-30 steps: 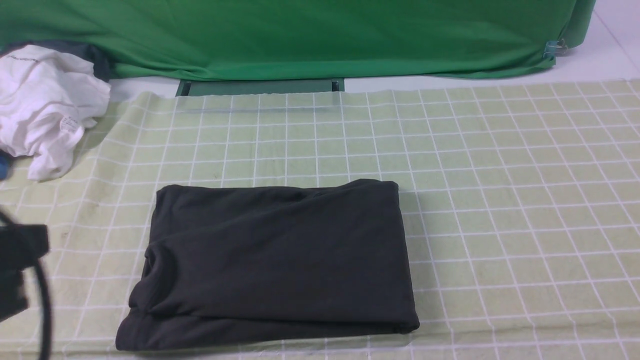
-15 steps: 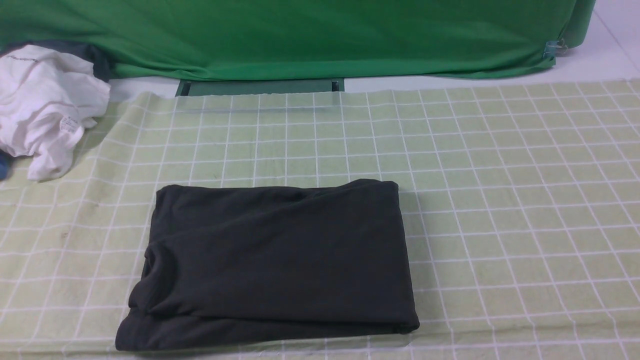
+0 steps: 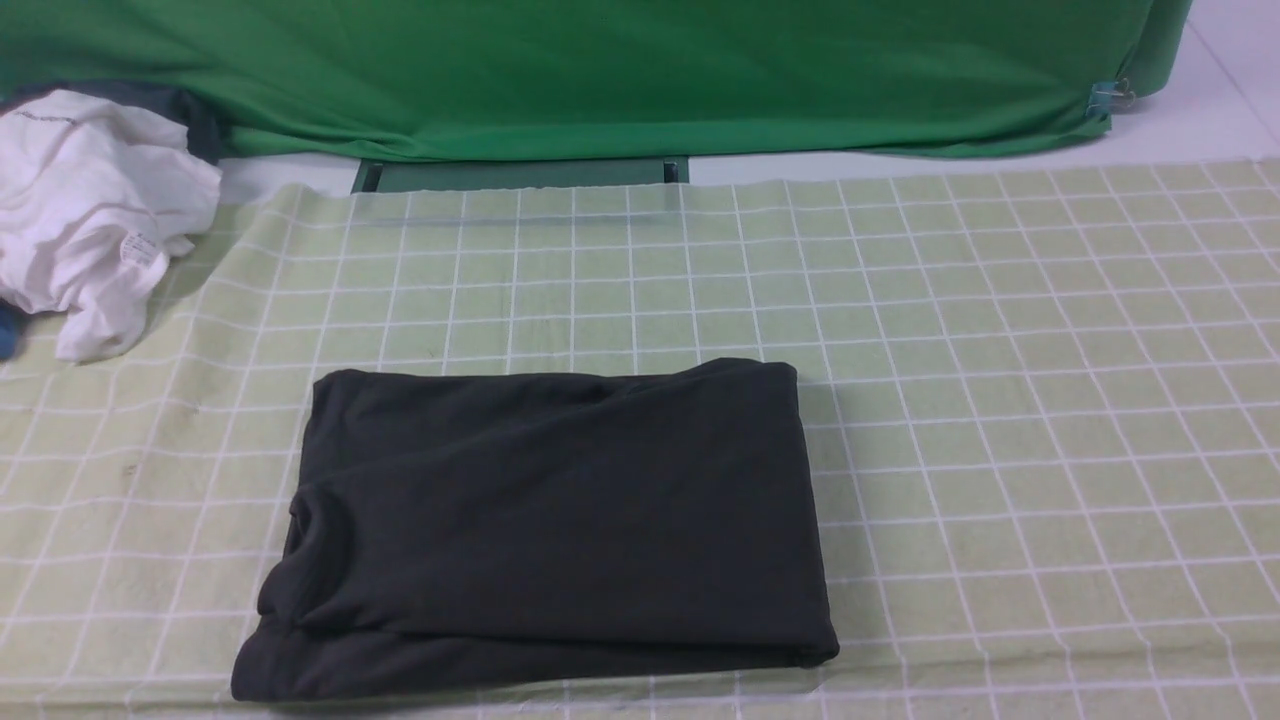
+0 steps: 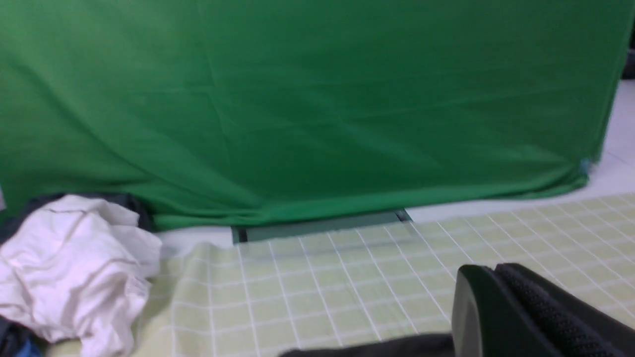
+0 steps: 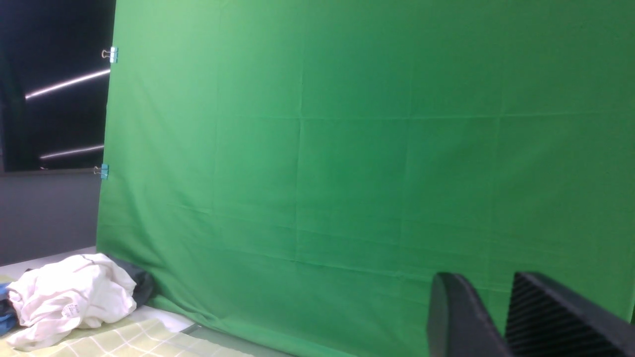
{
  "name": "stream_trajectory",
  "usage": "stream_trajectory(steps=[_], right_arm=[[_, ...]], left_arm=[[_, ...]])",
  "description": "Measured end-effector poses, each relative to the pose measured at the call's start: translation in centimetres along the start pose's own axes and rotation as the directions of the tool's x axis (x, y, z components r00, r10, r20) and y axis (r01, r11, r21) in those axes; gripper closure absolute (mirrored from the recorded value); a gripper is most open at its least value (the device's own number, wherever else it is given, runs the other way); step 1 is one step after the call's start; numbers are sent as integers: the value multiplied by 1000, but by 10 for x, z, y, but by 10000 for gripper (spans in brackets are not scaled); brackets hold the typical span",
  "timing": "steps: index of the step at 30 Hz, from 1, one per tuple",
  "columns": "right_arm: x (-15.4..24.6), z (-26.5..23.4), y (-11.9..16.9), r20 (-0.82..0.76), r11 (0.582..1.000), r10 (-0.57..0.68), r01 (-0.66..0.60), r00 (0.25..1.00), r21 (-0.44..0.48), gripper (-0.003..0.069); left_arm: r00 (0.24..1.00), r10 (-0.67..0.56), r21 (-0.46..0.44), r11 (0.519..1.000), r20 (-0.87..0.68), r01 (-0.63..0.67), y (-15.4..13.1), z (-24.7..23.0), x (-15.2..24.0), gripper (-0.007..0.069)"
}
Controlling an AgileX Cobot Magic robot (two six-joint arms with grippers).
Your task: Fold a long-sleeved shirt over a green coffee tablecloth.
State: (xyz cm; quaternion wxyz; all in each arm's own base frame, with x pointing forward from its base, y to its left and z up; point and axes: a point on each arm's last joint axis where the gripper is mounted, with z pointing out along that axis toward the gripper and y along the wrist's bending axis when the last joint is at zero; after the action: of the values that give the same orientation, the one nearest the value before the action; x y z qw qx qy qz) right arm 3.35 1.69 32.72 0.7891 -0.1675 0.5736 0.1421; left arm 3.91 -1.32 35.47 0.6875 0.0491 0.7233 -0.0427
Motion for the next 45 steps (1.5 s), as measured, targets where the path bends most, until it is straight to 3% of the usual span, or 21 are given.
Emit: stream_trajectory(steps=[11, 21, 31, 45], right_arm=[[0, 0, 0, -1, 1000, 0, 0, 1000, 0, 463], [0, 0, 0, -2, 1000, 0, 0, 1000, 0, 454], [0, 0, 0, -2, 1000, -1, 1, 1000, 0, 429], [0, 0, 0, -2, 1000, -1, 1, 1000, 0, 421]], left_arm=[[996, 89, -107, 990, -7, -89, 11, 16, 100, 611], [982, 143, -113, 981, -123, -157, 14, 23, 163, 611], [994, 26, -128, 991, -106, -40, 14, 23, 163, 610], [994, 15, -129, 991, -105, -29, 14, 23, 163, 609]])
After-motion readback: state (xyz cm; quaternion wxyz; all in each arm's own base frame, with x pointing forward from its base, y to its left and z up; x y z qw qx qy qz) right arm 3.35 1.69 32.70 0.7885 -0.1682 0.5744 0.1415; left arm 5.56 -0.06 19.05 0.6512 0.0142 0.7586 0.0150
